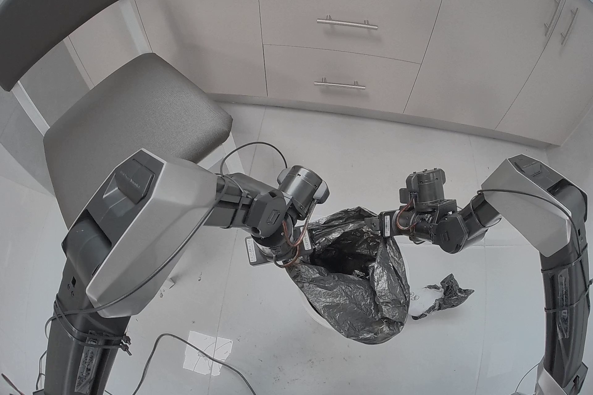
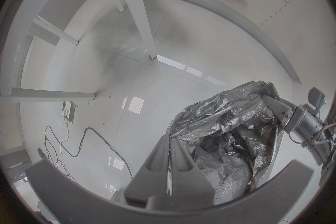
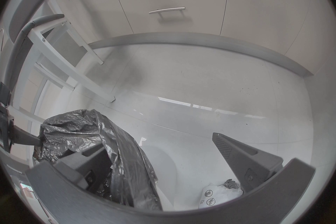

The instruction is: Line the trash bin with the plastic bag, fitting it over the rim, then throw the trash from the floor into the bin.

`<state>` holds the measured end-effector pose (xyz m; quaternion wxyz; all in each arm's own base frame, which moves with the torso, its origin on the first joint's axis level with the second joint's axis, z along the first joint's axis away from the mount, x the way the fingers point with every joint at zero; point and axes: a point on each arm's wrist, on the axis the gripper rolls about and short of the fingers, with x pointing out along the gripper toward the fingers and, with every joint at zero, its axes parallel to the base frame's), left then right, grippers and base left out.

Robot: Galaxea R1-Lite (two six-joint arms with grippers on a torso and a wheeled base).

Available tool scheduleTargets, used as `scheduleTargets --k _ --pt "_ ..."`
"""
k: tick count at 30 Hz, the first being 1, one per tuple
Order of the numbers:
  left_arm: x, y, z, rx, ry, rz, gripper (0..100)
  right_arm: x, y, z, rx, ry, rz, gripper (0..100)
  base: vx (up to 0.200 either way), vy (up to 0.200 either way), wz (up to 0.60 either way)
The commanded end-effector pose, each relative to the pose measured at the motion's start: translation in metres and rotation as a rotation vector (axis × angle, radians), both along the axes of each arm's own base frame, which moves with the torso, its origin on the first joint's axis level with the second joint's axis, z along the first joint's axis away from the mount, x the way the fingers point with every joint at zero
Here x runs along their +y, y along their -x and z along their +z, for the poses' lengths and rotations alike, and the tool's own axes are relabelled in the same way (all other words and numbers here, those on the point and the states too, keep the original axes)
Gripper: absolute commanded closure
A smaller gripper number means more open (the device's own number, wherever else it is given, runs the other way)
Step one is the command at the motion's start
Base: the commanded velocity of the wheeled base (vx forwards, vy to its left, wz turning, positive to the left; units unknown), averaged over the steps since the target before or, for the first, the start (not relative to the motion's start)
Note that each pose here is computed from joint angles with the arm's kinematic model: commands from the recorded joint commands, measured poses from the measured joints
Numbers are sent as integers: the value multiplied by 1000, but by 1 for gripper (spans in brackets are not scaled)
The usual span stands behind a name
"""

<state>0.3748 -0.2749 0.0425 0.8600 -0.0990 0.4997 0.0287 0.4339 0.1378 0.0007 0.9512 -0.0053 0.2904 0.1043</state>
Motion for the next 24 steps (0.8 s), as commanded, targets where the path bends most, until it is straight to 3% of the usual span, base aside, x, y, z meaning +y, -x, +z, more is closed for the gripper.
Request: scheduleTargets --k 1,18,24 --pt "-1 0 -8 14 -11 -1 100 -2 -1 -4 8 3 -3 0 0 0 0" --pt "-2 -2 -21 22 1 5 100 -11 -1 2 4 2 -23 0 0 0 0" --pt "0 -3 -10 55 101 25 100 -9 13 32 -24 -6 -10 0 0 0 0"
